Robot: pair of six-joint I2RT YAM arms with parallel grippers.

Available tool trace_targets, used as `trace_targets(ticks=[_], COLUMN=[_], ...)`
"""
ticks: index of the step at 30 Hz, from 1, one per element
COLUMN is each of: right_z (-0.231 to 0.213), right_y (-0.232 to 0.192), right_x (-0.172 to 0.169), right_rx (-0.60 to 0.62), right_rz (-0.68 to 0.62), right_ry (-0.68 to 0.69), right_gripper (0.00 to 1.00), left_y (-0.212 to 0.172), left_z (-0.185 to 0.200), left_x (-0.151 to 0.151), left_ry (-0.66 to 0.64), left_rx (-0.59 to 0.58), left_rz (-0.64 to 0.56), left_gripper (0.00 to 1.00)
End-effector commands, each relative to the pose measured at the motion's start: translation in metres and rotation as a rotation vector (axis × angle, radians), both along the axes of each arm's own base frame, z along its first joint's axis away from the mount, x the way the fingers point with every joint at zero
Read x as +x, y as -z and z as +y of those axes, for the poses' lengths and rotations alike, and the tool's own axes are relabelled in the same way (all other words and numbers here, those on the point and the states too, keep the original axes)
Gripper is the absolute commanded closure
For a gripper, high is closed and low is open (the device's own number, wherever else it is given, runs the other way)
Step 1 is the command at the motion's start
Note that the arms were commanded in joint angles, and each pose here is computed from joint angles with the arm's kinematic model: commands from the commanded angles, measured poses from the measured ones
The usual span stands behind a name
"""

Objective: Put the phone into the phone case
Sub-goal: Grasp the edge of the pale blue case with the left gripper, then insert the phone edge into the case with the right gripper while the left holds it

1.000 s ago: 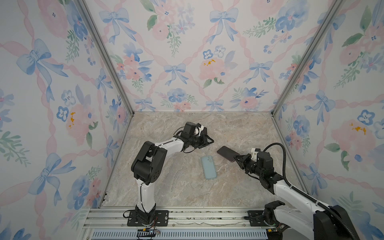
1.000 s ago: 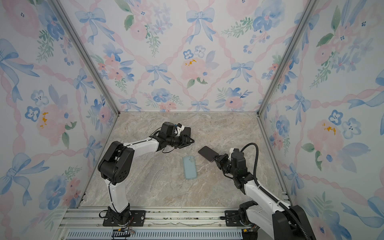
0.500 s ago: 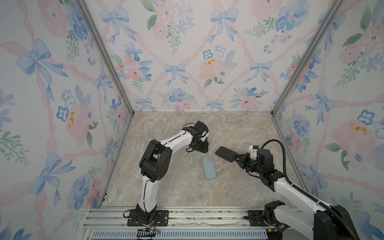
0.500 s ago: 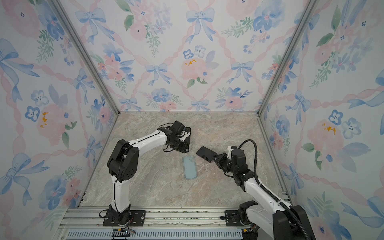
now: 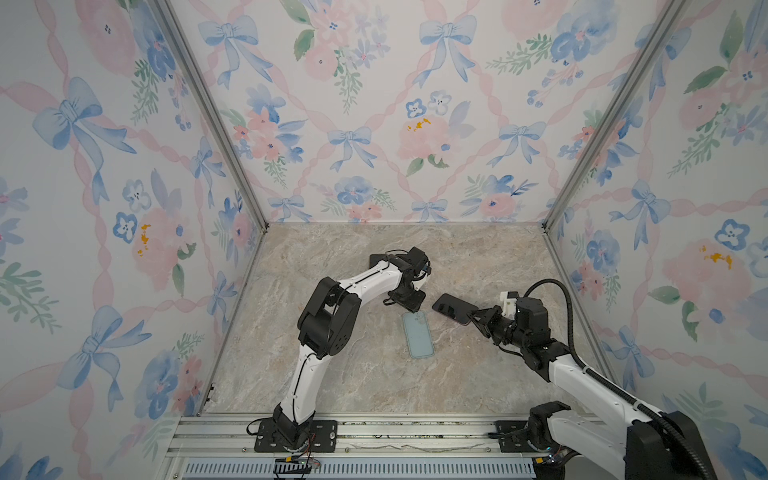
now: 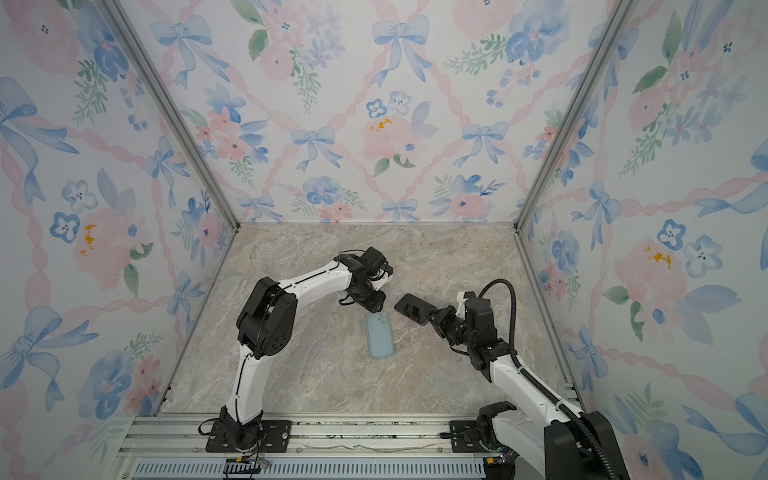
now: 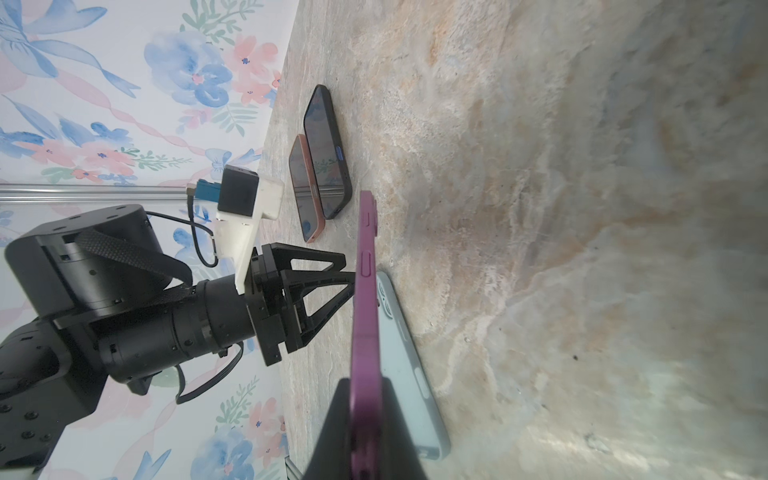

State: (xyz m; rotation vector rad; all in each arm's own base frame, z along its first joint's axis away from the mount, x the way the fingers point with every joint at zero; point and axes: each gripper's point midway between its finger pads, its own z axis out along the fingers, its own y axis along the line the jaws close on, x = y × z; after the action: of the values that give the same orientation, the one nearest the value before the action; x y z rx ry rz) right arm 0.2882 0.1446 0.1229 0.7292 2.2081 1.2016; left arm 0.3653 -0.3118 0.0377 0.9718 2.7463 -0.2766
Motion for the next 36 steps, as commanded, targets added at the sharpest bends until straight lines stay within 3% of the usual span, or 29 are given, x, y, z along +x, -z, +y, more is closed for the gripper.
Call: trace_targets(ticks=[1,5,23,33,36], right_z=[0.003,0.004,0.007,0.031,0.041], right_y=[-0.025,-0.021,-0.026,-0.047,-0.051], right_x=[0.01,0.01,0.002,-0.016,-0.021], right_rx=[0.016,0.018,-0.01,-0.015,-0.012], right_rz=[-0.072,-0.065,-0.075,-0.099,-0.098], right_ry=[-0.015,-0.018,-0.052,-0.204,-0.259], right_gripper=[1.0,1.0,1.0,1.0,1.0], left_y=[0.011,0.021,0.021,0.019,0.014], left_z=[0.002,0.003,0.017,0.061,0.066], left_x=[-0.008,-0.018,-0.029,-0.06,-0.069], left_ry=[0.033,0.038,0.01,-0.177,-0.252], left_rx=[0.044,0.057,0.097,0.158,0.124], left_rz=[0.026,0.056,0.055,0.08,0.091], left_gripper=[0.53,0.55,0.86,0.94,0.95])
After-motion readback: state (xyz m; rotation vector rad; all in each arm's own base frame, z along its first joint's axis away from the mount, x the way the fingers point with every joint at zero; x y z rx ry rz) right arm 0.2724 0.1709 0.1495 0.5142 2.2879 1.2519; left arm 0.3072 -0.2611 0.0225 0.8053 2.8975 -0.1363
